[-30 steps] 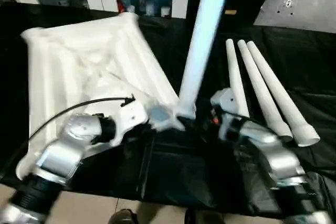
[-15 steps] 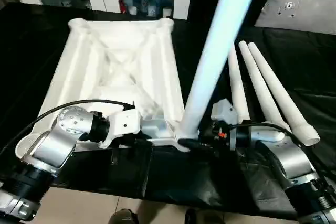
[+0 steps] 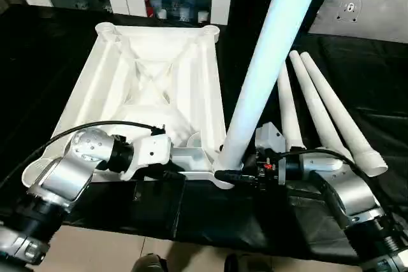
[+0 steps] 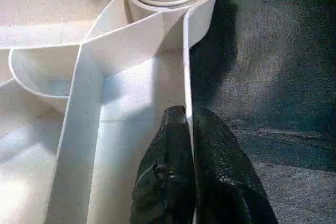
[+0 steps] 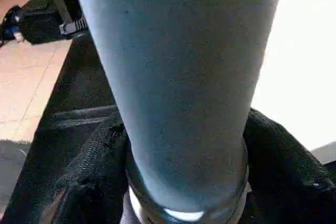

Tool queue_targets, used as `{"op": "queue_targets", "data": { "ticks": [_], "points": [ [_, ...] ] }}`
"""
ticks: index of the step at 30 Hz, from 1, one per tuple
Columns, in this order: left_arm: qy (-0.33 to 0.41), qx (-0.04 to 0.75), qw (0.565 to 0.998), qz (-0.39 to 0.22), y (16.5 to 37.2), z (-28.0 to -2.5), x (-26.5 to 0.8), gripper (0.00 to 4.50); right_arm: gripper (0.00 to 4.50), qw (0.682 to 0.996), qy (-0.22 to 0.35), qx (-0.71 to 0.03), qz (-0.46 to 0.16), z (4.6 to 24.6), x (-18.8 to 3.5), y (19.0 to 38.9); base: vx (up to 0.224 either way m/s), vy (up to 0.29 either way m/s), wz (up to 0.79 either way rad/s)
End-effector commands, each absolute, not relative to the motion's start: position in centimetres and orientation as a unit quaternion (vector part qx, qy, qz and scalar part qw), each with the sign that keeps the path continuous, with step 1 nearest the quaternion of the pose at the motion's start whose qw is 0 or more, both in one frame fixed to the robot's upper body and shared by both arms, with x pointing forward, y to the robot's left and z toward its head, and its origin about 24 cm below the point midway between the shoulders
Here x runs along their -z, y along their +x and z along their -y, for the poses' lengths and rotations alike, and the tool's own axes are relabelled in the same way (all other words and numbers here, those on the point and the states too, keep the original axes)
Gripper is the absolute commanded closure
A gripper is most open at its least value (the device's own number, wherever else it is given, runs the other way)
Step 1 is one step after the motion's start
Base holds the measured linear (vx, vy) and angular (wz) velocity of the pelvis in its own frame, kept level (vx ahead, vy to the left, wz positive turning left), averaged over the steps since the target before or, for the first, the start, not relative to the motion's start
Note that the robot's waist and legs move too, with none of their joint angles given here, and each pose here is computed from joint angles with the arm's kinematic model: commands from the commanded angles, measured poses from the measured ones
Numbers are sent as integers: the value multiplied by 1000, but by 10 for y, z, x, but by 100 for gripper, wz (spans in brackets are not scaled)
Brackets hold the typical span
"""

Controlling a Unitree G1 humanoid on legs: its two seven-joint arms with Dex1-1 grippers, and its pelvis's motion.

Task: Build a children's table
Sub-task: Rotate leg to tighten

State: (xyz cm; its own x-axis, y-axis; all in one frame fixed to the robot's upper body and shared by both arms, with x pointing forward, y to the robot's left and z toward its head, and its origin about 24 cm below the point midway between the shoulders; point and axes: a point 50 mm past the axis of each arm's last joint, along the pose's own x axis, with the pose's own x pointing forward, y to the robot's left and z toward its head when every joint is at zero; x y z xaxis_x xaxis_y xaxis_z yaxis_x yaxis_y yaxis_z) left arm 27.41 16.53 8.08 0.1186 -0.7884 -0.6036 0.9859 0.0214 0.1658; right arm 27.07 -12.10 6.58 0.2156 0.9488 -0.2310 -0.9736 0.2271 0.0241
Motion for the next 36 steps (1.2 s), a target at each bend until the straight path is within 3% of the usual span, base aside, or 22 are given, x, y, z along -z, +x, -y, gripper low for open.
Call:
{"op": "queue_targets", "data": {
  "ticks": [1,3,6,8,13,16,17,18,21,22,28,32,33,36],
  "points": [
    [274,632,705,-168,272,-156,-80,450,178,780,-43,-615,-109,112,-59,267,0,0,0],
    [245,588,754,-157,272,-148,-81,450,178,828,-28,-548,-119,94,-50,275,0,0,0],
    [231,554,786,-149,272,-141,-83,450,178,853,-12,-507,-124,84,-47,280,-17,-2,-3],
    [208,497,831,-140,274,-131,-87,450,178,886,21,-445,-126,66,-46,289,0,0,0],
    [178,419,882,-125,281,-106,-92,450,178,925,45,-354,-132,41,-48,303,0,0,0],
    [170,402,892,-117,283,-95,-96,450,178,930,45,-340,-130,33,-51,305,0,0,0],
    [171,401,892,-117,283,-93,-97,450,143,929,48,-345,-127,32,-52,305,0,0,0],
    [177,403,890,-117,283,-94,-97,450,109,927,53,-348,-126,34,-52,305,0,0,0],
    [191,397,889,-126,283,-100,-96,450,99,927,54,-348,-126,37,-52,306,0,0,0],
    [196,398,887,-129,283,-102,-95,450,73,929,50,-346,-124,38,-52,306,0,0,0],
    [216,423,867,-150,280,-118,-90,450,21,922,30,-371,-109,54,-53,306,0,0,0],
    [224,444,853,-159,279,-127,-88,450,6,908,9,-408,-94,69,-58,303,0,0,0],
    [237,476,832,-158,278,-132,-87,450,6,893,-28,-442,-87,85,-61,302,0,0,0],
    [246,514,807,-153,275,-136,-88,450,6,875,-41,-475,-83,97,-65,300,0,0,0]
  ]
}}
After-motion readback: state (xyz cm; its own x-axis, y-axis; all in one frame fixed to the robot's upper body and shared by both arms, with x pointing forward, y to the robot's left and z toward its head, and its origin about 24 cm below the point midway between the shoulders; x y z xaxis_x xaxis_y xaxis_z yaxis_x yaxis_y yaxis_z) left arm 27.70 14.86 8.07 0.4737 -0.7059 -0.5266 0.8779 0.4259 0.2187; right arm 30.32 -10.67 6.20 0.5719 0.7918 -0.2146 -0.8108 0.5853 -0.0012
